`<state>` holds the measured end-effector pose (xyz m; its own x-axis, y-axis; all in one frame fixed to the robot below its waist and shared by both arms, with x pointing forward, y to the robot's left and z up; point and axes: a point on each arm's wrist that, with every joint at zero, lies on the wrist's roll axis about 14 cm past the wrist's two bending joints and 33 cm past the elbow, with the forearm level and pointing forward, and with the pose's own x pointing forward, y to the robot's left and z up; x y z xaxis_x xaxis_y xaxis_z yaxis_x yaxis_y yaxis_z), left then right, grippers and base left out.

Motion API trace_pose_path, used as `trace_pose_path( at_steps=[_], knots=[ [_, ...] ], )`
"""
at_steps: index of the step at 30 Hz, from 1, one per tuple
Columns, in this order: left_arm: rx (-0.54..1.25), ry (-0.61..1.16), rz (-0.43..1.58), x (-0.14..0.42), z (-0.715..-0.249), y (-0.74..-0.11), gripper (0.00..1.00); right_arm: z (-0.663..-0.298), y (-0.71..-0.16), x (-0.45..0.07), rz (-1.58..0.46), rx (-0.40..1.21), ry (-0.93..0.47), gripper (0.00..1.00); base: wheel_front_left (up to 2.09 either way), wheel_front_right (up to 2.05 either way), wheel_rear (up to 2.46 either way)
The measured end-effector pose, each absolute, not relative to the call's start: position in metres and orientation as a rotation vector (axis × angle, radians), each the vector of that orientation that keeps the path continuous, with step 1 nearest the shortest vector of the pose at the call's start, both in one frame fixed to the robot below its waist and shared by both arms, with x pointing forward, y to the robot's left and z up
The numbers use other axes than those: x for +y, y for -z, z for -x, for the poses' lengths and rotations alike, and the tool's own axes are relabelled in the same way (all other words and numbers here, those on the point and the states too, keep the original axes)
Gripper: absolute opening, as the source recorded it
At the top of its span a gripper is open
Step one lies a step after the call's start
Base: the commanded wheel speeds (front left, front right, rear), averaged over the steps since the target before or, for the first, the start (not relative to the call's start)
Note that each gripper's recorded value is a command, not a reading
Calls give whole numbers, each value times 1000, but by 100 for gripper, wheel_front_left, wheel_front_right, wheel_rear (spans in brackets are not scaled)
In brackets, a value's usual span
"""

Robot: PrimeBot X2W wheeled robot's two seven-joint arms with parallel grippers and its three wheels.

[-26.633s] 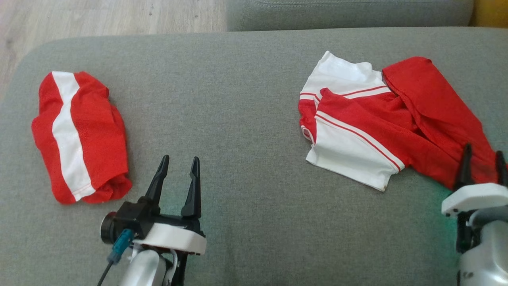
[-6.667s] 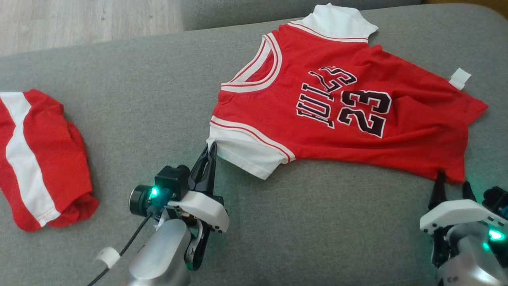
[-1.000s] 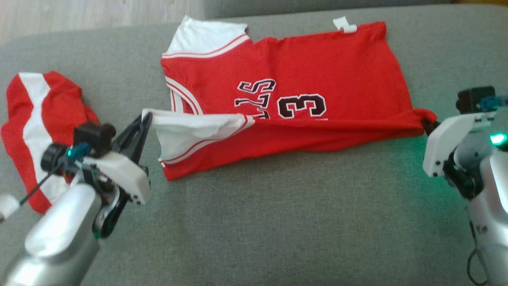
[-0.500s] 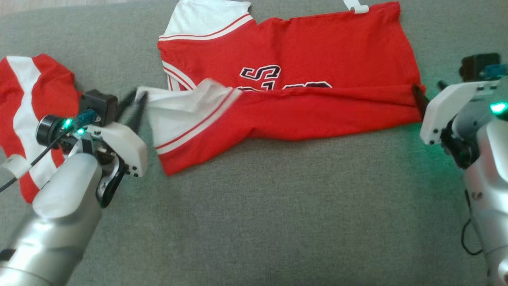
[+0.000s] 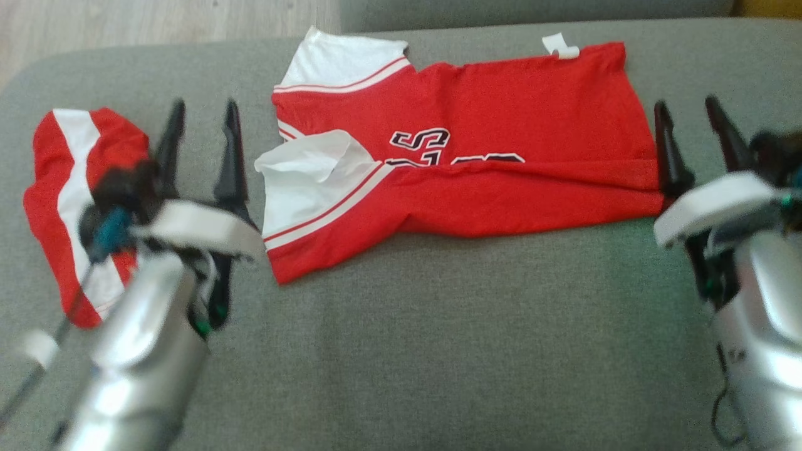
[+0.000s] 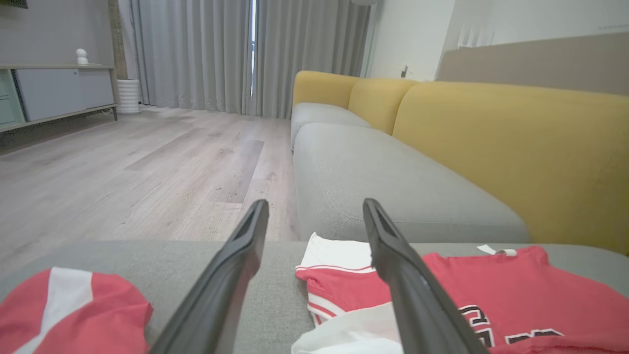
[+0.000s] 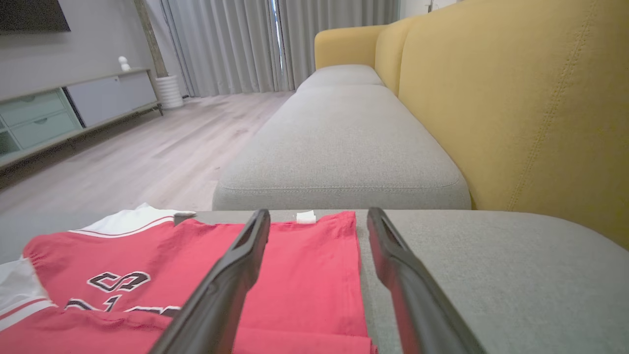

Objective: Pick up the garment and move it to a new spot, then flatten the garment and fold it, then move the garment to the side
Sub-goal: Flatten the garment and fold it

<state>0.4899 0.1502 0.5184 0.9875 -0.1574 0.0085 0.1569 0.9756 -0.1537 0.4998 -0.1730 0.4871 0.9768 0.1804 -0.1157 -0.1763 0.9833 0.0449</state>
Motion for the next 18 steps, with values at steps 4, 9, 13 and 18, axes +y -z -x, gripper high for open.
trace_pose_path(
  at_steps=[4,9,13,18],
  knots=[
    [-40,128,234,142,-457,-523,100,-474,-486,-169,-91,61,-158,100,0,0,0],
    [-10,92,283,134,-422,-504,100,-445,-479,-169,-103,44,-122,100,0,0,0],
    [43,75,290,130,-405,-484,100,-424,-466,-171,-113,67,-87,100,0,0,0],
    [84,62,279,131,-403,-470,100,-415,-462,-172,-104,77,-78,100,0,0,0]
  ],
)
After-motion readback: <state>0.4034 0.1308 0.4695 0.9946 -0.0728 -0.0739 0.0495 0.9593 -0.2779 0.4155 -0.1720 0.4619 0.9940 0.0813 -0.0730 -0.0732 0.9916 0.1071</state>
